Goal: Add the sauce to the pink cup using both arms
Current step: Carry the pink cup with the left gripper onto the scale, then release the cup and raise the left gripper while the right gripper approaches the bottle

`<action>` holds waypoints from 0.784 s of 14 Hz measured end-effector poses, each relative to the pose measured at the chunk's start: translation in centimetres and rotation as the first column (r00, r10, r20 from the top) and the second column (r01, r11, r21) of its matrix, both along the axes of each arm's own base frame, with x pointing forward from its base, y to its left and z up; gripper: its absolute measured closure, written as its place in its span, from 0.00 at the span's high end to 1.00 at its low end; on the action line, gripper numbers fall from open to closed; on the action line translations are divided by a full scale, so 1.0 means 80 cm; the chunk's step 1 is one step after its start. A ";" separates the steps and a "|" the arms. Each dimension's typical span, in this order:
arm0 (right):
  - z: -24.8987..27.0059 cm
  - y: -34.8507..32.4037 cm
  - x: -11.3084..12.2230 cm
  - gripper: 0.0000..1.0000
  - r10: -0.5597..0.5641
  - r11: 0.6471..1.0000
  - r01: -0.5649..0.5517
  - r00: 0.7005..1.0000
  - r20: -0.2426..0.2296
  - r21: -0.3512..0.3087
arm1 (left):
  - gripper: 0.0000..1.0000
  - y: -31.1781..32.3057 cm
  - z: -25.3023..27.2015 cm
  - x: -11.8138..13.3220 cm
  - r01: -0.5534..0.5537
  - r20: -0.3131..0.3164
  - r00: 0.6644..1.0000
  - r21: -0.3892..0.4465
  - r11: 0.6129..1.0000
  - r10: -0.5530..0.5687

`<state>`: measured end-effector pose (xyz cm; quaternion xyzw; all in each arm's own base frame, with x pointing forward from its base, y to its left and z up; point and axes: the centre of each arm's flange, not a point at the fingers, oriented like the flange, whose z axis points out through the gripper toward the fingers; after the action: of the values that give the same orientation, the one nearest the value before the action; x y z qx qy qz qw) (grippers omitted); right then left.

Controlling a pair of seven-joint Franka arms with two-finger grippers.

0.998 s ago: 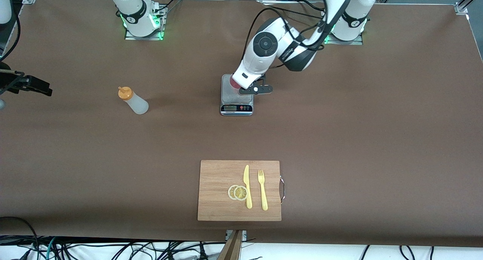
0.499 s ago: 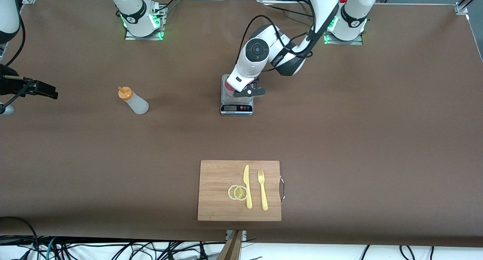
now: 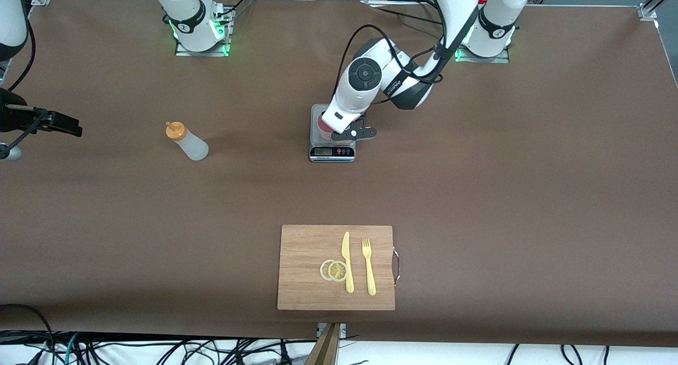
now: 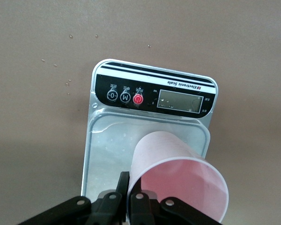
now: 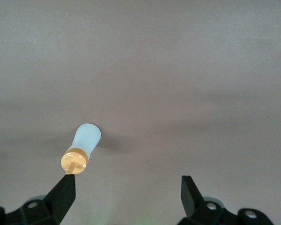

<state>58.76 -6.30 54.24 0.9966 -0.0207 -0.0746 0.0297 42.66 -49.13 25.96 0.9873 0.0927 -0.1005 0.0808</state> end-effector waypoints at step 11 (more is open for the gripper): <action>-0.025 -0.001 -0.005 1.00 0.140 0.990 -0.136 0.985 -0.102 0.043 | 0.95 -0.001 0.029 0.000 0.016 0.002 1.000 0.005 1.000 -0.016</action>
<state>58.35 -6.36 52.23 0.9907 0.0512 -0.1248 0.0178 42.63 -49.17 28.31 0.9883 0.0851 -0.0998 0.0775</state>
